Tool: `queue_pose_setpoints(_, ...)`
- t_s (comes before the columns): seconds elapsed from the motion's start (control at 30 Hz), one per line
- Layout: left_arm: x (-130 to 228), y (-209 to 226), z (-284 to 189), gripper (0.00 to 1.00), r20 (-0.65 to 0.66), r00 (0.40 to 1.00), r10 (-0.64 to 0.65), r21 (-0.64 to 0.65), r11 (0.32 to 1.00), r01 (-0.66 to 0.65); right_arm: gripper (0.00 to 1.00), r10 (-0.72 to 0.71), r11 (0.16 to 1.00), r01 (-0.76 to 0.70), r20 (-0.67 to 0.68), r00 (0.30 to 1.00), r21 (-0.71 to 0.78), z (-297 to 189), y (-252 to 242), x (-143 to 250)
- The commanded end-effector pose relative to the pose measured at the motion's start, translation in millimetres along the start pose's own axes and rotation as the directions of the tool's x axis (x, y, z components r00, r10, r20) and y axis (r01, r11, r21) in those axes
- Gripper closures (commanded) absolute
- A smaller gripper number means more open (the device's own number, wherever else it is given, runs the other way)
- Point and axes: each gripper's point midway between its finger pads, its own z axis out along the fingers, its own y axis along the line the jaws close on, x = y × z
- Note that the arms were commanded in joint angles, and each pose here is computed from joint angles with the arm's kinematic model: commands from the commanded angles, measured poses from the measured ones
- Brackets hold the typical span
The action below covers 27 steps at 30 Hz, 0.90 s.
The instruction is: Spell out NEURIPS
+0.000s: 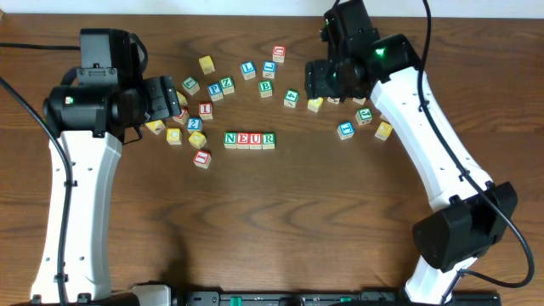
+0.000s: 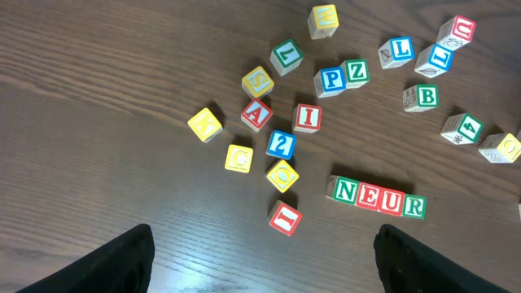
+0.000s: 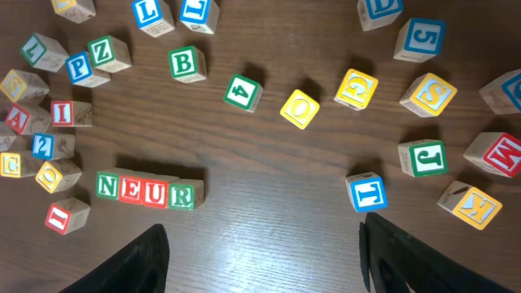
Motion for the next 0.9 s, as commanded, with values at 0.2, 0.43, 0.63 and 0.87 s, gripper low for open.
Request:
queue_pose_setpoints(0.2,-3.9,2.0,3.6,0.15,0.000,1.000,0.002,-0.011,1.000,-0.002,0.28,0.003,1.000,-0.003,0.003,1.000,0.019,2.2,-5.5,-2.8)
queue_pose_setpoints(0.43,-4.1,2.0,3.5,0.15,0.001,1.000,0.002,-0.011,1.000,-0.002,0.28,0.029,0.999,-0.029,0.003,1.000,0.019,2.2,-6.1,-3.0)
queue_pose_setpoints(0.63,-3.8,2.1,4.6,0.15,-0.002,1.000,0.002,-0.012,1.000,-0.002,0.28,0.043,0.999,-0.043,0.004,0.999,0.019,2.2,-6.0,-3.1)
queue_pose_setpoints(0.87,-3.7,2.1,6.0,0.15,-0.005,1.000,0.002,-0.012,1.000,-0.002,0.28,0.044,0.999,-0.044,0.006,0.999,0.019,2.2,-6.2,-3.7)
